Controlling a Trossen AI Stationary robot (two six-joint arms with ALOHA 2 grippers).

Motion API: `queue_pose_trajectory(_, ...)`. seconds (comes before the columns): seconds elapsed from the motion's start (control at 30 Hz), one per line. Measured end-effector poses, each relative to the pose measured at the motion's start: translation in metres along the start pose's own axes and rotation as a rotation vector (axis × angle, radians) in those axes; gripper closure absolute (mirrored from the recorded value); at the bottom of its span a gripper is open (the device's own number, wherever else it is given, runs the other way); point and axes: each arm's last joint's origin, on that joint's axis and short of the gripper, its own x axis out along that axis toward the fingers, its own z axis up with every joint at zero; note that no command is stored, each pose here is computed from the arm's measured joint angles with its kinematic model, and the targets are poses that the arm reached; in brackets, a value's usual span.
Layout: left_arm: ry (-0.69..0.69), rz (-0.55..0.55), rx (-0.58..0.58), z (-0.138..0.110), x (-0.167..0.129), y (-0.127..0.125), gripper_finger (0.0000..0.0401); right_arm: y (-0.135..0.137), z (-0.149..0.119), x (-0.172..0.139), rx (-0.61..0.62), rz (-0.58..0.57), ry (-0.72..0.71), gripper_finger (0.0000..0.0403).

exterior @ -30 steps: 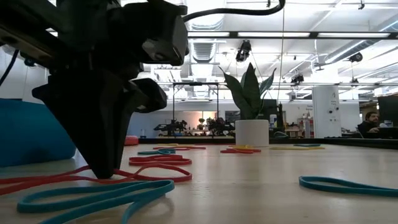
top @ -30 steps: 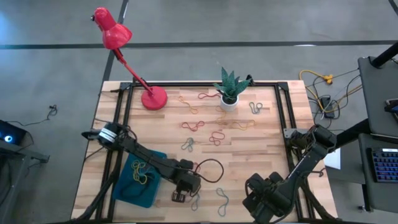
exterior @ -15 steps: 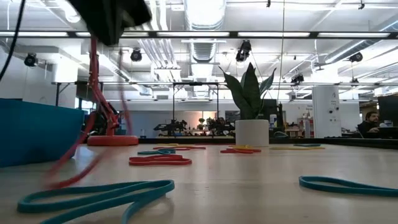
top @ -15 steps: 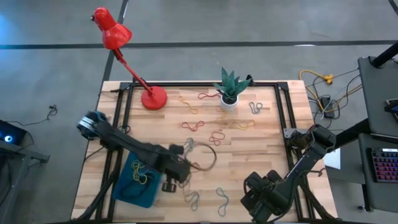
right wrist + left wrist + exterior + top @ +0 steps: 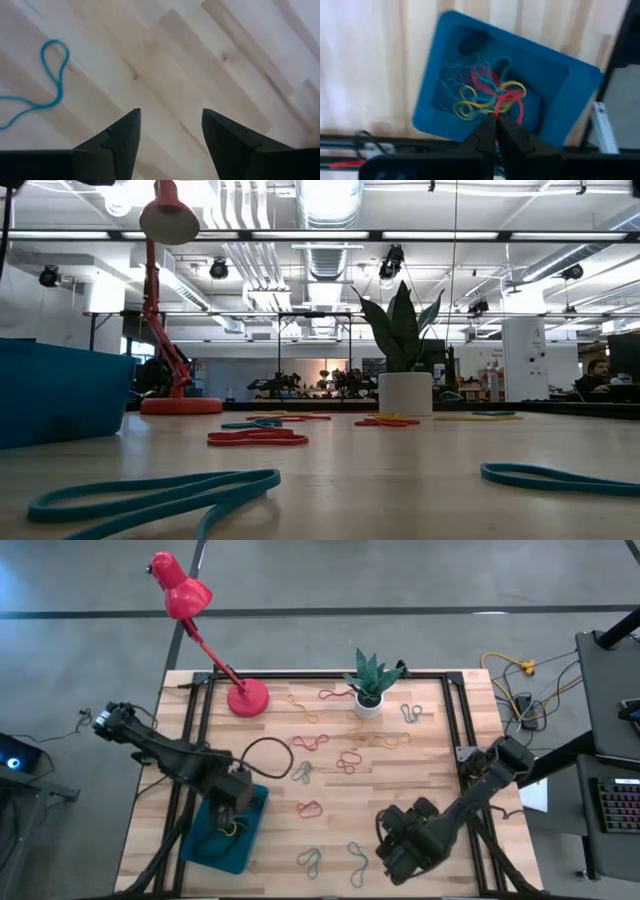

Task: Pick and place rubber bands into bin
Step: Put the red rubber band into the blue bin, then put the blue rubber band into blue bin

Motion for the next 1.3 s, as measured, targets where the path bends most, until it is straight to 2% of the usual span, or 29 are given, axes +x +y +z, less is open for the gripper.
queue_pose_trajectory(0.13, 0.042, 0.015, -0.007, -0.004, 0.011, -0.003, 0.0401, -0.002, 0.014, 0.005, -0.036, -0.016, -0.015, 0.0204)
queue_pose_trajectory(0.4, 0.12, 0.09, -0.007, -0.003, 0.056, -0.004, 0.0389, -0.002, 0.035, 0.012, -0.112, -0.004, 0.0, 0.0204)
queue_pose_trajectory(0.57, 0.137, 0.053, -0.003, -0.003, 0.068, -0.006, 0.0327, 0.005, 0.039, 0.015, -0.213, 0.085, 0.025, 0.0204)
queue_pose_trajectory(0.77, 0.118, 0.023, 0.002, -0.001, 0.061, -0.009, 0.024, 0.012, 0.037, 0.022, -0.285, 0.163, 0.042, 0.0204)
queue_pose_trajectory(0.87, 0.025, -0.049, 0.085, 0.007, 0.049, -0.016, 0.0215, 0.013, 0.032, 0.023, -0.328, 0.176, 0.05, 0.0204)
queue_pose_trajectory(1.03, -0.231, -0.145, 0.314, 0.028, 0.04, -0.031, 0.0208, 0.014, 0.023, 0.021, -0.366, 0.184, 0.049, 0.0204)
queue_pose_trajectory(1.17, -0.379, -0.153, 0.453, 0.055, 0.05, -0.038, 0.0208, 0.015, 0.017, 0.019, -0.351, 0.189, 0.05, 0.0204)
queue_pose_trajectory(1.3, -0.431, -0.14, 0.5, 0.085, 0.073, -0.043, 0.0208, 0.016, 0.008, 0.016, -0.296, 0.192, 0.056, 0.0204)
